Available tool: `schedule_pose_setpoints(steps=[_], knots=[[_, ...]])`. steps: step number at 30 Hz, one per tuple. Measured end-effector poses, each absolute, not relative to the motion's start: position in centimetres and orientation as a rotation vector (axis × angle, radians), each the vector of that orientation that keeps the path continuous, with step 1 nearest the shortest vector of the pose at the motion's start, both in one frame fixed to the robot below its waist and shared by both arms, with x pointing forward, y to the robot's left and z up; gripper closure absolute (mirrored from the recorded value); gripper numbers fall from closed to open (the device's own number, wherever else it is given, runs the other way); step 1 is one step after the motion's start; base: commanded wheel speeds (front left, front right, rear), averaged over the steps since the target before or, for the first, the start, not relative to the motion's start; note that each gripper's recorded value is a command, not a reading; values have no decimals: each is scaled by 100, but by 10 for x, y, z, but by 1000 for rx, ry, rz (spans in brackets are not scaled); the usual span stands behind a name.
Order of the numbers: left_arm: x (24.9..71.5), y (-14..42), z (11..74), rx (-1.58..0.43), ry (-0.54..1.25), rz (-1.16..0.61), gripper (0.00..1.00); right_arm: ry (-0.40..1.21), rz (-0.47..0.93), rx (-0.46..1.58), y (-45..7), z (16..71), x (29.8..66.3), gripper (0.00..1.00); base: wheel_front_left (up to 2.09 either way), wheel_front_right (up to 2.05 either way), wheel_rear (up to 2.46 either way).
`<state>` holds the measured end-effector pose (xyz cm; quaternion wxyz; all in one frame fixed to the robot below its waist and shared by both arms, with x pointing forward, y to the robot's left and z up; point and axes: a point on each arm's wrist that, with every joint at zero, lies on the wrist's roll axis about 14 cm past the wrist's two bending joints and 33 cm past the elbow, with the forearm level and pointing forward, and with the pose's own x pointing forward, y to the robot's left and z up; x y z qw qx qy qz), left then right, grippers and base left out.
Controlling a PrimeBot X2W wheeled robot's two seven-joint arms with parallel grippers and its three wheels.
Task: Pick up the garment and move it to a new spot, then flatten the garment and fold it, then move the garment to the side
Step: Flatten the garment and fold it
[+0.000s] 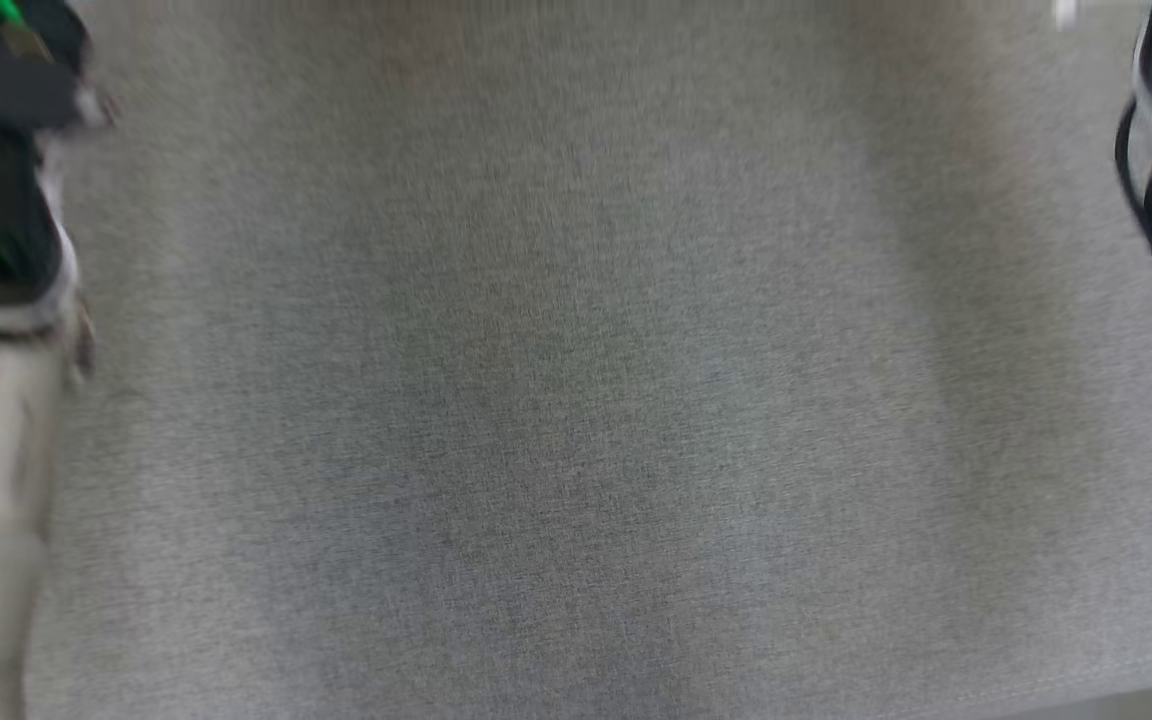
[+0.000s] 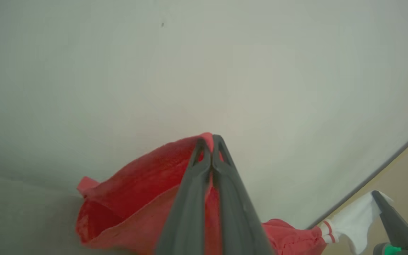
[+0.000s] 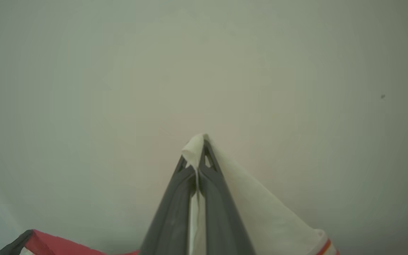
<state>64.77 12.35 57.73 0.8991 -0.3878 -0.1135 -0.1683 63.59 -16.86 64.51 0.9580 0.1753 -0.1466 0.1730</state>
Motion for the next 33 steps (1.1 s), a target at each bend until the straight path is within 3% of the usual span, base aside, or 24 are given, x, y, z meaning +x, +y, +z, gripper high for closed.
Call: schedule_pose_setpoints(steps=[7, 14, 25, 33], knots=[[592, 119, 541, -850, -93, -328, 100, 32, 338, 266, -185, 579, 591, 100, 0, 0, 0], [525, 113, 518, -920, 0, -296, 100, 238, 288, 232, -208, 536, 527, 100, 0, 0, 0], [448, 126, 508, -980, 11, -198, 100, 259, 100, 326, -252, 519, 448, 100, 0, 0, 0], [391, 131, 492, -947, 42, -141, 100, 280, 4, 425, -243, 504, 389, 100, 0, 0, 0]])
